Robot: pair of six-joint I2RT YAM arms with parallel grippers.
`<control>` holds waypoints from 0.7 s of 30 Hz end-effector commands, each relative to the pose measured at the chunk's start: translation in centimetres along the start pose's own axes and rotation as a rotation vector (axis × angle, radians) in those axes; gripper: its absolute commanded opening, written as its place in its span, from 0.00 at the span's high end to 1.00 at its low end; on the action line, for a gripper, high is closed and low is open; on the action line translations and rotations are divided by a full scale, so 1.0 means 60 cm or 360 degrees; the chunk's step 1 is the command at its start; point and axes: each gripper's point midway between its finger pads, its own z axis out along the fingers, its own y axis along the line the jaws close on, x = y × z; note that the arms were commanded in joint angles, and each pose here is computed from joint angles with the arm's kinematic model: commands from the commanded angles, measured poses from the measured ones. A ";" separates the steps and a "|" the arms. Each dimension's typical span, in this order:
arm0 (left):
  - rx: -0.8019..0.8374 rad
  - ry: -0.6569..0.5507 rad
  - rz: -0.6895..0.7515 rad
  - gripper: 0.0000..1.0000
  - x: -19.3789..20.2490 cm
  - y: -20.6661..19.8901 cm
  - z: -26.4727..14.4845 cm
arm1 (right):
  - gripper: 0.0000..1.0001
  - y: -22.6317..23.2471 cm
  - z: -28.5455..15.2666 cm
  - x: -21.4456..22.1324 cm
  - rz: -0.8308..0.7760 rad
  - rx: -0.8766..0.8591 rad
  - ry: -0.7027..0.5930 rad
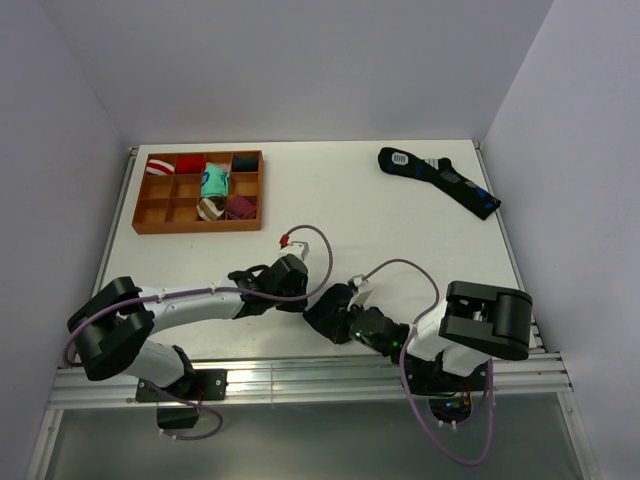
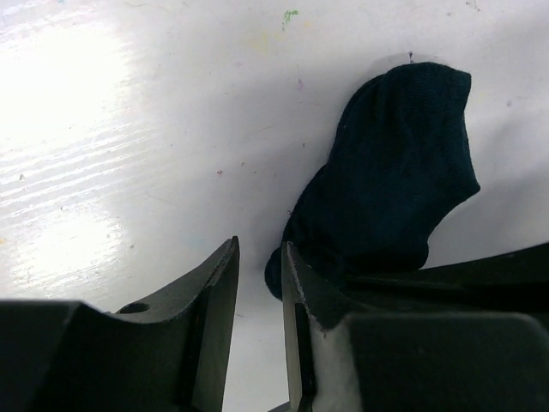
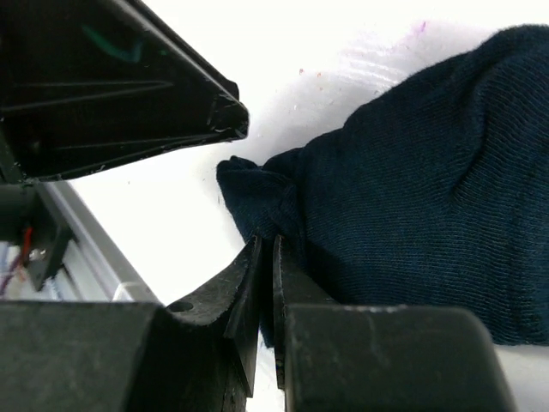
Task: Roll the socks
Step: Roll the sock at the center of the board.
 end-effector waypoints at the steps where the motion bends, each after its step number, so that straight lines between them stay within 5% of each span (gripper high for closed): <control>1: 0.0081 -0.0153 -0.0069 0.67 -0.030 -0.013 -0.011 | 0.88 -0.078 -0.045 0.090 -0.0037 0.0172 0.0399; 21: 0.0374 -0.0305 -0.0039 0.63 -0.033 -0.036 -0.045 | 0.89 -0.091 -0.067 0.097 0.0362 0.0113 0.0645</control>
